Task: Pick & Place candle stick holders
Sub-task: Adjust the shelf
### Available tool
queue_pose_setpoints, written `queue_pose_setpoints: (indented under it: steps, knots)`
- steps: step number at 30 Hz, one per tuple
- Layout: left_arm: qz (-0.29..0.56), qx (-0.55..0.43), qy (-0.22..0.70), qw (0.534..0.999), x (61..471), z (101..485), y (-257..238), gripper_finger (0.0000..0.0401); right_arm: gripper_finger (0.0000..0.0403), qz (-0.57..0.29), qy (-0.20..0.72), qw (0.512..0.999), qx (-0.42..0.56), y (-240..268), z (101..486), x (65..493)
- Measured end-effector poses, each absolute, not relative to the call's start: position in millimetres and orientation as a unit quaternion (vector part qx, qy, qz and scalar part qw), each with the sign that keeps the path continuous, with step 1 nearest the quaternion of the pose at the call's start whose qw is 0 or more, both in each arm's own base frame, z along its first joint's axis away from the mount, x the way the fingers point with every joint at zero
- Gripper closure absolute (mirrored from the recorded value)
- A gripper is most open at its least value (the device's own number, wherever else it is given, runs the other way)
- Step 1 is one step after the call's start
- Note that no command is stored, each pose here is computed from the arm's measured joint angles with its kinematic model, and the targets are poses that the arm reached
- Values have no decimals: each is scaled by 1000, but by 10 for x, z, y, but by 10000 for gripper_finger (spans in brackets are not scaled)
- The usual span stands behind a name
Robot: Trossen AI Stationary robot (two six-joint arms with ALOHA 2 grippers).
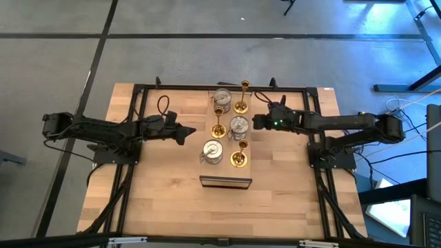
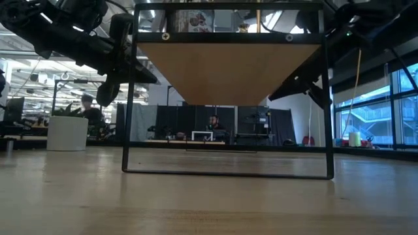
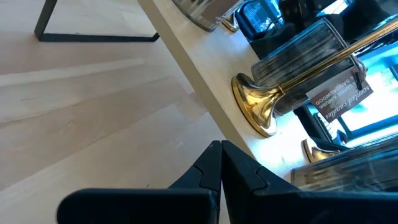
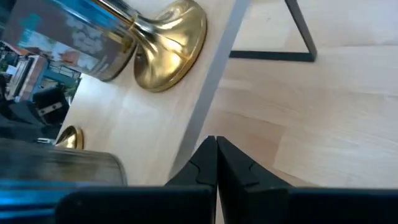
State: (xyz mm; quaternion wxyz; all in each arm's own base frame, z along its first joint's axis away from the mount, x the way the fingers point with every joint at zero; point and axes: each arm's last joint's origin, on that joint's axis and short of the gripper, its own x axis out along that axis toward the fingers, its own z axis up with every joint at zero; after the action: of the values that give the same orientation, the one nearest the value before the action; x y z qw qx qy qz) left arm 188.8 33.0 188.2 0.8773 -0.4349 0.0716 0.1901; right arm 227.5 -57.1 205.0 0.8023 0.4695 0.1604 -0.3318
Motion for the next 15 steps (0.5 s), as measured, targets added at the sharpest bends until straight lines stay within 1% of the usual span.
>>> queue_pose_setpoints:
  steps: [9, 15]
  knots:
    - [188, -429, 74, 880, 1888, 1882, 328, 400, 403, -329, 159, 799, 477, -603, 1958, 2392]
    - [178, -431, 79, 881, 1890, 1882, 321, 400, 403, -320, 173, 807, 466, -629, 1990, 2519]
